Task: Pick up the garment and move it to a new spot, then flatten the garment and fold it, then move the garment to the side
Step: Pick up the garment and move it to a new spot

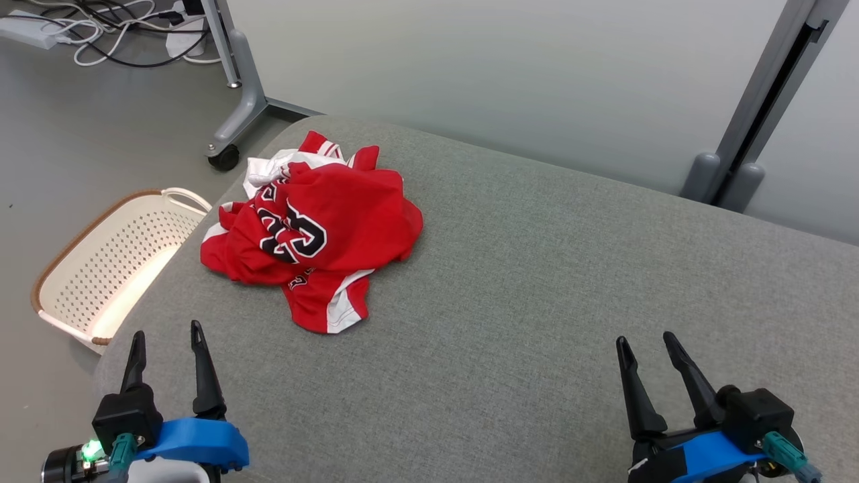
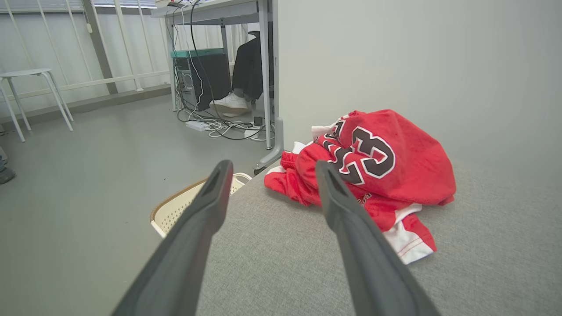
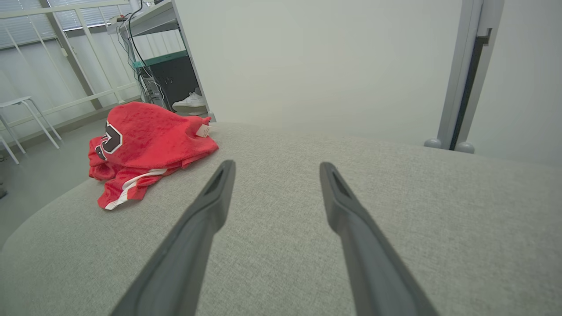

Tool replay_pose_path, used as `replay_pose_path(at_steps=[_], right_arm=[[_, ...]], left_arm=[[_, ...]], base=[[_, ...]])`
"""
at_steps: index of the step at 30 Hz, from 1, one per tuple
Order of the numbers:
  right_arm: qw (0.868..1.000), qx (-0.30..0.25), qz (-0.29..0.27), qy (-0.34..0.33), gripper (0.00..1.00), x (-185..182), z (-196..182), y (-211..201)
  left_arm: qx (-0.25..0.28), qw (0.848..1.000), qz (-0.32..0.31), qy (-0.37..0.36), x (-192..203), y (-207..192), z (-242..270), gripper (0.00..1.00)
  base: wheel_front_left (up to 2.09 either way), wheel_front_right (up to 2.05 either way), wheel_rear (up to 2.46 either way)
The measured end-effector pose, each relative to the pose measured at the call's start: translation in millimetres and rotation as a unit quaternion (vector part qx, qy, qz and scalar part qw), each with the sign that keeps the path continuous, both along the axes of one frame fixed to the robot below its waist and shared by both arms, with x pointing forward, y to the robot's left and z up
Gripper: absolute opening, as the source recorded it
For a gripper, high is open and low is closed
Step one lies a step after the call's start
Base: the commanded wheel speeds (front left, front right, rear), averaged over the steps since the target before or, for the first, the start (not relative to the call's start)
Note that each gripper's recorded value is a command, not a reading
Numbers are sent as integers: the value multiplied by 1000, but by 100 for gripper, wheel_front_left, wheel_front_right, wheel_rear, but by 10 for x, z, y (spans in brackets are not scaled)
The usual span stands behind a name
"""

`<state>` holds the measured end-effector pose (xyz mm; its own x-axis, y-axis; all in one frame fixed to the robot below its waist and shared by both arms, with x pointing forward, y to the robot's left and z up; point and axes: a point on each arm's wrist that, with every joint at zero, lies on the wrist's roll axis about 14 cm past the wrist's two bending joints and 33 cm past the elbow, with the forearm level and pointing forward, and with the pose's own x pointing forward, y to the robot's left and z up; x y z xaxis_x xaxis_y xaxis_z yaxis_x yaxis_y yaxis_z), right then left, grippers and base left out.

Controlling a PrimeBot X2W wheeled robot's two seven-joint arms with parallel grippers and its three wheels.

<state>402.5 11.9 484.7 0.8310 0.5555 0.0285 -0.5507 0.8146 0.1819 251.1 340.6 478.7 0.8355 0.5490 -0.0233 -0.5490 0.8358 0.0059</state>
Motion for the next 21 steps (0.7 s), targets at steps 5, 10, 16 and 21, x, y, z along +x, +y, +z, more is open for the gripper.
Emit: replay_pose_path(at_steps=[5,10,16,21], right_arm=[[1000,-4,5,2,100,2,-37,25],[1000,-8,-2,5,100,34,-82,-22],[999,-15,-29,5,100,139,-137,-211],[998,-28,-57,6,100,231,-217,-416]], left_arm=[[-1,1000,7,1,-9,11,-7,100],[-10,1000,9,-1,86,34,-9,100],[-2,999,-17,-28,522,77,202,100],[19,998,-49,-40,1032,124,386,100]], base=[[0,0,0],[0,0,0],[0,0,0],[0,0,0]])
